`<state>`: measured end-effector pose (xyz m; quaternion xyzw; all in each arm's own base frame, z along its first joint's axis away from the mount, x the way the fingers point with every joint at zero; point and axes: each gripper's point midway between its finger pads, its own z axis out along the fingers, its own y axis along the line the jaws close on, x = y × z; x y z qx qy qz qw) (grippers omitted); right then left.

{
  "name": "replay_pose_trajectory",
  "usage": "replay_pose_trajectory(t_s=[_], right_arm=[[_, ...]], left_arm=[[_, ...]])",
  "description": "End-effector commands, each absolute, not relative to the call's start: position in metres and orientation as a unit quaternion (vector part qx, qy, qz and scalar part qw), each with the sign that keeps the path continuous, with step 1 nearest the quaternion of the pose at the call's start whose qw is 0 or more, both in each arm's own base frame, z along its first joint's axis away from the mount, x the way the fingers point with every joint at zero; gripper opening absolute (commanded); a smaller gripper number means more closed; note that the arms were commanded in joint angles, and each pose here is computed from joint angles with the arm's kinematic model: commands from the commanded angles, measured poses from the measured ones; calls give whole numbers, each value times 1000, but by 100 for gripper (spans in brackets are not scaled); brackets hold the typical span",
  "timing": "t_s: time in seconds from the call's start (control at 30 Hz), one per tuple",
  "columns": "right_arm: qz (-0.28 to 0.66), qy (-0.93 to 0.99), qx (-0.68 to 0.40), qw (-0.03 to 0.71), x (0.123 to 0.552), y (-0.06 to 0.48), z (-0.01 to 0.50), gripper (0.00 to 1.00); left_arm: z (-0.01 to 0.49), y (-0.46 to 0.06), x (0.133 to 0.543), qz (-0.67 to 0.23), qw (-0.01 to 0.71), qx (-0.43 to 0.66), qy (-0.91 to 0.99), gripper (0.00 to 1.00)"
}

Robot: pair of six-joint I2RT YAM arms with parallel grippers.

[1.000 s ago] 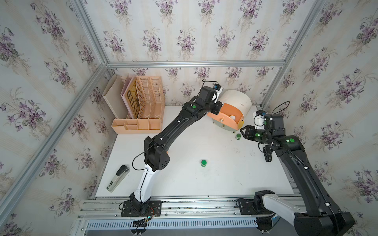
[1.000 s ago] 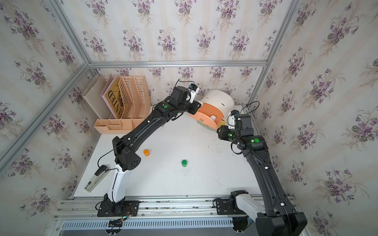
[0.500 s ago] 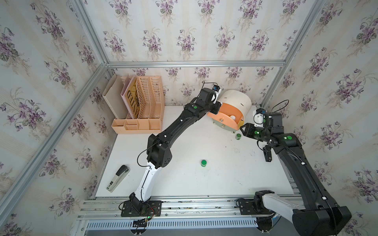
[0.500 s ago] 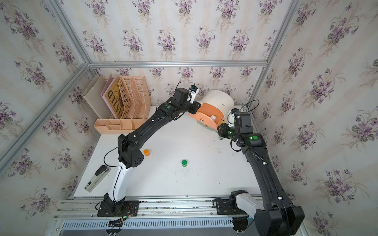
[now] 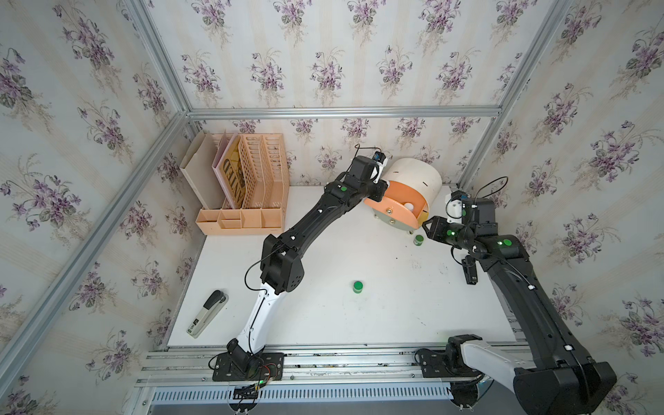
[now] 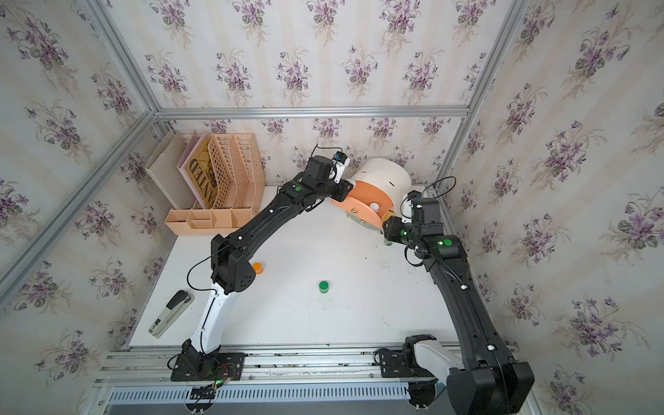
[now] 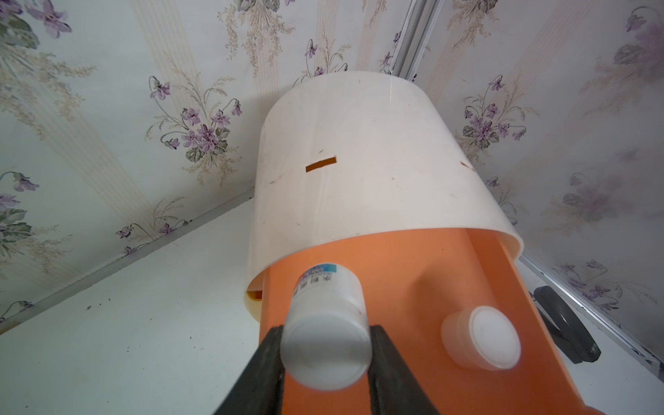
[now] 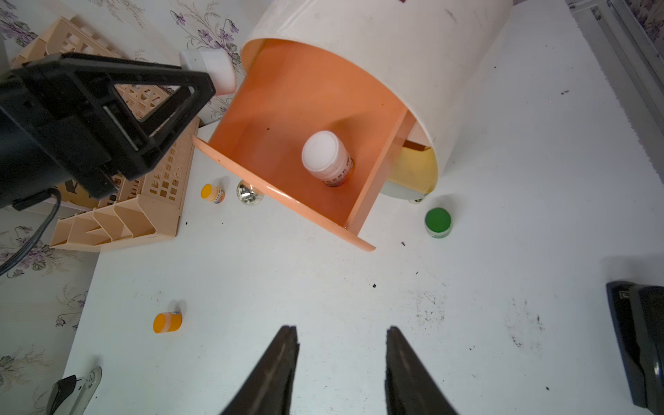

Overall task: Put the paint cans in the drawer according to color
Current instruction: Place the paint can in the drawer.

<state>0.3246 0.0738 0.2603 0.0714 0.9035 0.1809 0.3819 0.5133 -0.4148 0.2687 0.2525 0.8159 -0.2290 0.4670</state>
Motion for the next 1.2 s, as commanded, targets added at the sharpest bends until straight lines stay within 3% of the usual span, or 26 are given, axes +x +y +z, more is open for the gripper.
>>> replay_pose_trajectory(t_s=[0.0, 0.27, 0.57, 0.73, 1.17], right_arm=[[181, 899, 76, 392, 328, 73, 265, 44], [182, 900, 79, 389, 326, 73, 260, 44], [184, 897, 83, 393, 322, 72, 259, 44], [193, 895, 80, 393, 323, 75, 260, 44], [208, 874, 67, 434, 350, 76, 297, 44]], left_arm=[[272, -417, 513, -233, 471, 260, 810, 40], [266, -415, 513, -227, 467, 262, 814, 50], [276, -414, 512, -227, 476, 264, 807, 55], [292, -412, 509, -230, 487, 265, 800, 55], [341, -389, 470, -240, 498, 274, 787, 69]])
